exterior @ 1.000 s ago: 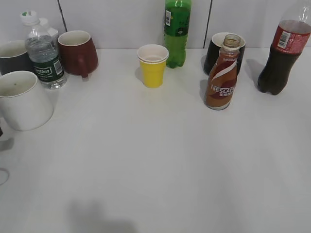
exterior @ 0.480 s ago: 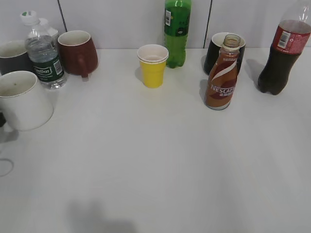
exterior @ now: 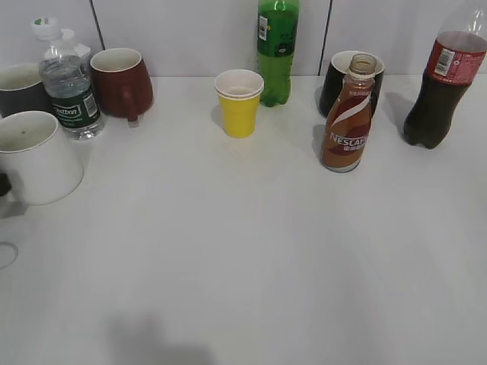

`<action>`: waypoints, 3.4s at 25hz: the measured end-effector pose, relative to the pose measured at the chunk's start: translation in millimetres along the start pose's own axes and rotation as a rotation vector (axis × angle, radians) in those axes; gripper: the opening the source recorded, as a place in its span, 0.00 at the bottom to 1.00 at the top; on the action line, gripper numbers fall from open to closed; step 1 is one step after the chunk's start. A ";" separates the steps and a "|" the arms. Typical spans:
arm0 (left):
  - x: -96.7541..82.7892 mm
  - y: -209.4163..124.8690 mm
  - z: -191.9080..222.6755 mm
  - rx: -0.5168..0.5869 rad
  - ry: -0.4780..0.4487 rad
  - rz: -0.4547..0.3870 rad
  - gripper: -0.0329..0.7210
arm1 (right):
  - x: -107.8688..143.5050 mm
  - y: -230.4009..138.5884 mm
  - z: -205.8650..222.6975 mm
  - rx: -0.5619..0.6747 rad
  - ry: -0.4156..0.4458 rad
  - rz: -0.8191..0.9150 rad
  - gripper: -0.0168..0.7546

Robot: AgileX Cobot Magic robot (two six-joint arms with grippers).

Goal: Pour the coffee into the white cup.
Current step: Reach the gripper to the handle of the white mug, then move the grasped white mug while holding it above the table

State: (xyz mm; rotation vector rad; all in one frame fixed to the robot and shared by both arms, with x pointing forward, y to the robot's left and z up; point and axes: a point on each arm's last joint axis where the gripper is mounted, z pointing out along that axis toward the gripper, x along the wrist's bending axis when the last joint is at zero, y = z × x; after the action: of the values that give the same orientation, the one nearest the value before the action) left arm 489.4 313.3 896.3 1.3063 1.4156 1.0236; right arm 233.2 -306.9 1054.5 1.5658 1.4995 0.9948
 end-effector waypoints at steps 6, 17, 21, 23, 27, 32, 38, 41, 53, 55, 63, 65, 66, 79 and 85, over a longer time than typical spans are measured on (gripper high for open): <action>0.1 -3.7 4.8 0.009 -0.010 0.003 0.50 | 0.0 0.0 0.0 0.000 0.000 0.000 0.78; 0.1 -0.5 11.2 -0.009 -0.015 0.006 0.50 | 0.0 0.0 0.0 0.000 0.000 0.000 0.78; 0.6 -0.3 11.7 -0.010 -0.014 0.006 0.50 | 0.0 0.0 0.0 0.000 0.000 0.000 0.78; 2.9 -0.5 11.6 -0.008 -0.010 0.006 0.50 | 0.0 0.1 0.0 -0.001 0.000 0.000 0.78; 7.0 -0.6 11.3 -0.006 -0.019 0.014 0.50 | 0.0 0.1 0.0 -0.001 0.000 0.000 0.78; 6.1 3.6 24.5 -0.027 -0.078 0.044 0.48 | 0.0 0.1 0.0 -0.001 0.000 0.000 0.78; 3.3 6.2 31.9 -0.038 -0.122 0.066 0.34 | 0.0 0.0 0.0 0.000 0.000 0.000 0.78; 2.1 5.7 31.8 -0.034 -0.136 0.073 0.16 | 0.0 0.0 0.0 0.000 0.000 0.000 0.78; -8.4 4.8 29.4 -0.015 -0.252 0.125 0.09 | 0.0 0.1 0.0 -0.001 0.000 0.000 0.78; -12.4 6.5 27.5 -0.007 -0.294 0.138 0.09 | 0.0 0.1 0.0 -0.001 0.000 0.000 0.78; -31.9 36.7 41.8 -0.068 -0.548 0.144 0.09 | 0.0 0.1 0.0 -0.001 0.000 0.000 0.78; -37.0 43.7 46.3 -0.065 -0.625 0.137 0.09 | 0.0 0.1 0.0 -0.001 0.000 0.000 0.78; -39.8 47.1 48.3 -0.065 -0.664 0.144 0.09 | 0.0 0.0 0.0 0.000 0.000 0.000 0.78; -111.7 47.8 55.8 -0.048 -0.954 0.181 0.09 | 0.0 0.1 0.0 -0.001 0.000 0.000 0.78; -128.8 42.9 52.3 -0.032 -1.022 0.209 0.09 | 0.0 0.1 0.0 -0.001 0.000 0.000 0.78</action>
State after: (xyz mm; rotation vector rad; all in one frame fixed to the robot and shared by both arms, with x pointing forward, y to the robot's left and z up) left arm 551.2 188.2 937.6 1.6232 0.4868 0.3552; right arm 233.2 -306.9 1054.6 1.5654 1.4992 0.9953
